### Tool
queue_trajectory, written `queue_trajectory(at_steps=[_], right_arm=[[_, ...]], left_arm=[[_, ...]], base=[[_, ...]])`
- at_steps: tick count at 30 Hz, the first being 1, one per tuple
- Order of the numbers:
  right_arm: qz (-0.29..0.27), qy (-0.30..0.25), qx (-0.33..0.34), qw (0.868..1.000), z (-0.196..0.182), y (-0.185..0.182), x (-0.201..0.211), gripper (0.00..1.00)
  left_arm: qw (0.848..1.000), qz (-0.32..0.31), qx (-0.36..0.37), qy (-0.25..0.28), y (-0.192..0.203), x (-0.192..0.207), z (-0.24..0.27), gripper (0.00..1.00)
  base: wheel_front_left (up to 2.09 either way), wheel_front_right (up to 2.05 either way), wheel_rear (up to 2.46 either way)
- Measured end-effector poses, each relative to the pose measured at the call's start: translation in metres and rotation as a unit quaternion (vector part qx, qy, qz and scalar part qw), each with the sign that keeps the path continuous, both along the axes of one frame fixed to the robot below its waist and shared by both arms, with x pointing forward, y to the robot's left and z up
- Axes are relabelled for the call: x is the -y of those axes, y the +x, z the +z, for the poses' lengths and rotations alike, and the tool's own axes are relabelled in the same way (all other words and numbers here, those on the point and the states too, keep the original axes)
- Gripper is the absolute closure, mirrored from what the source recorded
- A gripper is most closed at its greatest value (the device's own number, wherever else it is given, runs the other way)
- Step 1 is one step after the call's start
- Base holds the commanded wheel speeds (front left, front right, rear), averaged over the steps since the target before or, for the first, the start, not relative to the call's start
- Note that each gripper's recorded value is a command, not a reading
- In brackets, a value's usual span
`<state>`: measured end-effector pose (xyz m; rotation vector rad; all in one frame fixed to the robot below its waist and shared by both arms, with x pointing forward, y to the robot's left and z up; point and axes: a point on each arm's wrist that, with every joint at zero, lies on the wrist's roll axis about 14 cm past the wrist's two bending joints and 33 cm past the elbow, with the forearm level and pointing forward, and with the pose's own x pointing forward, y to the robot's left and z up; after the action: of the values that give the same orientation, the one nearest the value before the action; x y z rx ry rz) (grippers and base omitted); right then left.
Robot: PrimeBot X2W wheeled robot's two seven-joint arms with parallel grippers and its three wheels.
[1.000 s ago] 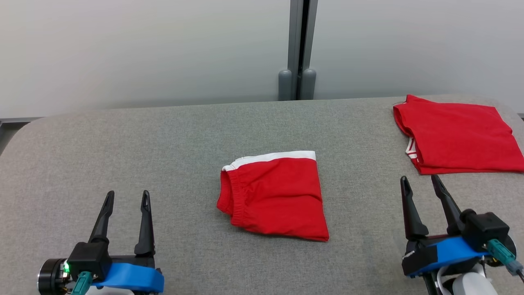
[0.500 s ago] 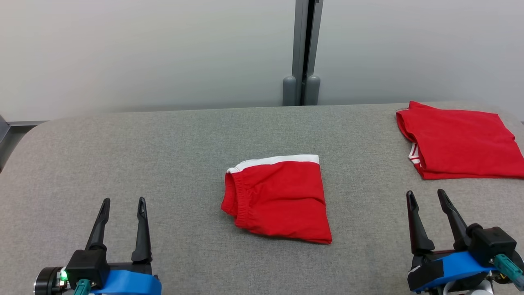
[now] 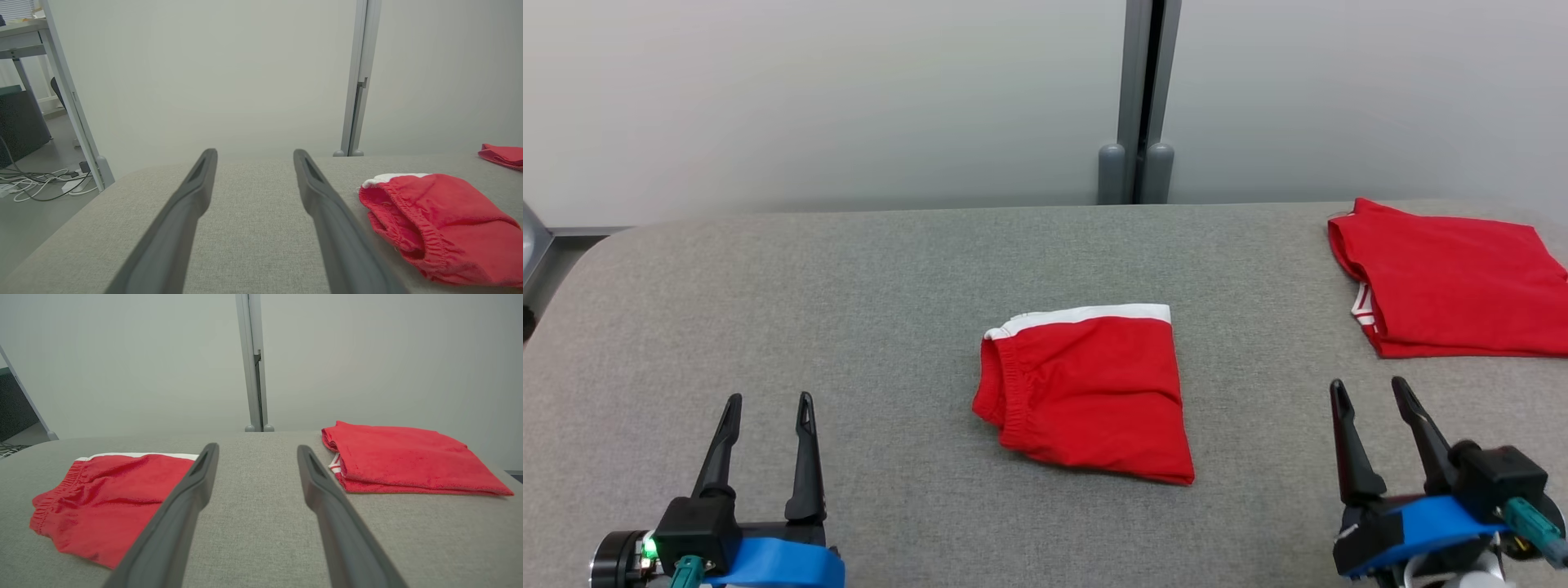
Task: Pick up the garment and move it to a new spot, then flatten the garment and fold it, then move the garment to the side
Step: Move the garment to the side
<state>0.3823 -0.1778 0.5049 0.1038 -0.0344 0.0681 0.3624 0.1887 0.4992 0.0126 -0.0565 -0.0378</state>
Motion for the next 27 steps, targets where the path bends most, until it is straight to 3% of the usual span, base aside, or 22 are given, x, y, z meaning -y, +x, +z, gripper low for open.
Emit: queue_trajectory(at_steps=[10,15,27], right_arm=[[0.079,-0.019,0.031,0.996,0.033,0.054,-0.057,0.0],[0.1,-0.029,0.005,0.995,0.026,0.074,-0.073,0.0],[0.128,-0.041,-0.166,0.977,-0.079,0.085,-0.096,0.0]], left_arm=[[1.0,0.016,-0.001,-0.003,0.002,-0.01,0.0,0.0],[1.0,0.027,-0.005,-0.005,0.001,-0.016,-0.003,0.0],[0.998,0.059,-0.019,-0.012,0.001,-0.035,-0.011,0.0]], base=[[0.0,0.0,0.0],[0.0,0.0,0.0],[0.0,0.0,0.0]])
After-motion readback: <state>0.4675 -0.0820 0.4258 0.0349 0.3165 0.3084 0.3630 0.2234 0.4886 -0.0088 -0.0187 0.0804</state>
